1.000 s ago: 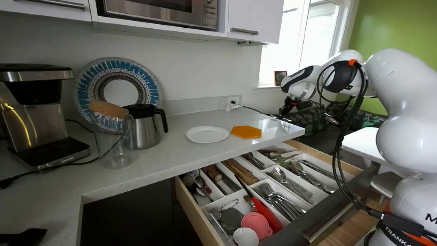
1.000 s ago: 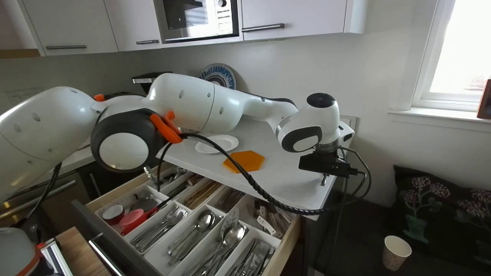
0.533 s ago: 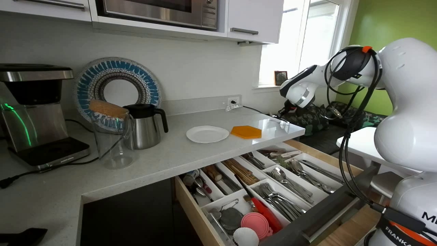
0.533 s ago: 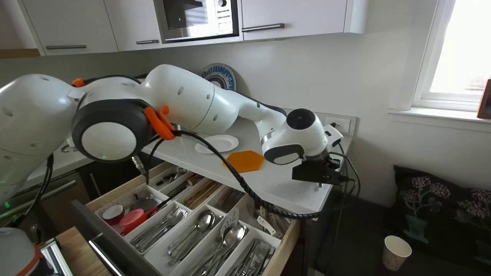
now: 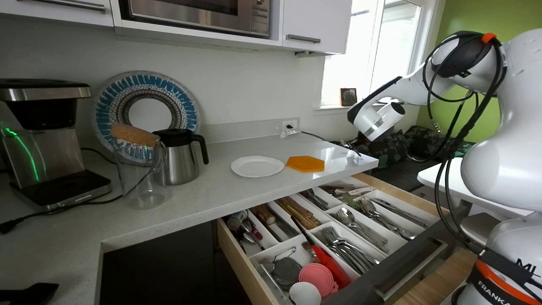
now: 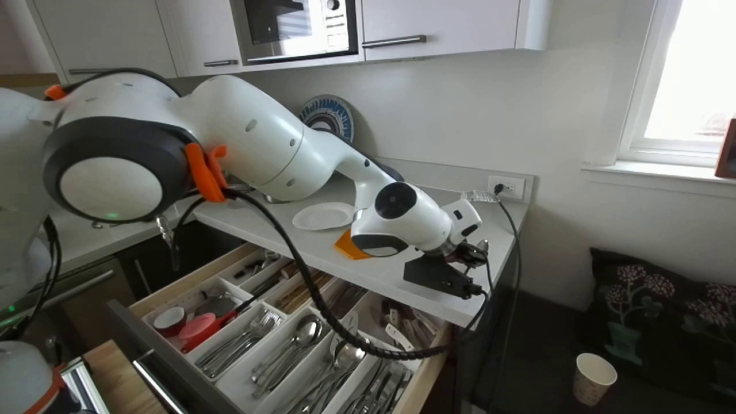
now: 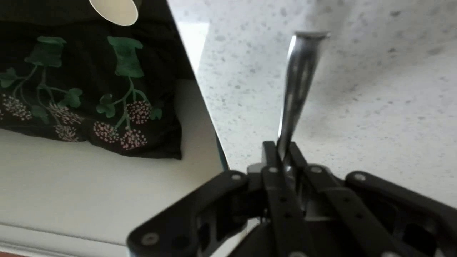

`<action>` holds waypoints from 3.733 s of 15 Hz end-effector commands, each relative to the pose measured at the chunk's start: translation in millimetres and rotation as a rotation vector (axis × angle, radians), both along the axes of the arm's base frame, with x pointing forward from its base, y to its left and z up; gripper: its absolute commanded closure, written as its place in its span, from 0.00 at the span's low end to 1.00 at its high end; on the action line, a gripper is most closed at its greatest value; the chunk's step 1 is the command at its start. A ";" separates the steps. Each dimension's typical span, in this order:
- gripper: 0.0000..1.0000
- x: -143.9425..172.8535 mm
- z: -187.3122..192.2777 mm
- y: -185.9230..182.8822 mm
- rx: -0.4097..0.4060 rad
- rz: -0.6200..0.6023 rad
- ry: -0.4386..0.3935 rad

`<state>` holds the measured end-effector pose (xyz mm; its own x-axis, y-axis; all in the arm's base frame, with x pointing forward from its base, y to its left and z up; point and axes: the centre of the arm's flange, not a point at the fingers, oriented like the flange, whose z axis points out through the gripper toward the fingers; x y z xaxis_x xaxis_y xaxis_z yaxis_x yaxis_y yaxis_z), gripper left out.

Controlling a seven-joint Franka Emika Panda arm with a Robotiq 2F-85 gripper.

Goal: Put the spoon inside the drawer

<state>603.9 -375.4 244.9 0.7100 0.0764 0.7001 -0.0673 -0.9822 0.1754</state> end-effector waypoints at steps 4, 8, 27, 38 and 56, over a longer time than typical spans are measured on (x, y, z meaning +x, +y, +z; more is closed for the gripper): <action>0.98 -106.1 32.5 61.6 0.052 -0.134 0.052; 0.98 -159.1 38.1 92.8 0.056 -0.123 0.093; 0.91 -252.1 -9.1 162.5 0.000 0.199 0.348; 0.98 -218.9 -52.5 201.2 0.064 0.357 0.506; 0.98 -136.6 -124.2 230.6 0.060 0.425 0.288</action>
<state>440.8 -146.6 143.0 0.8176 0.3533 0.4545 0.3658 -0.9285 0.0638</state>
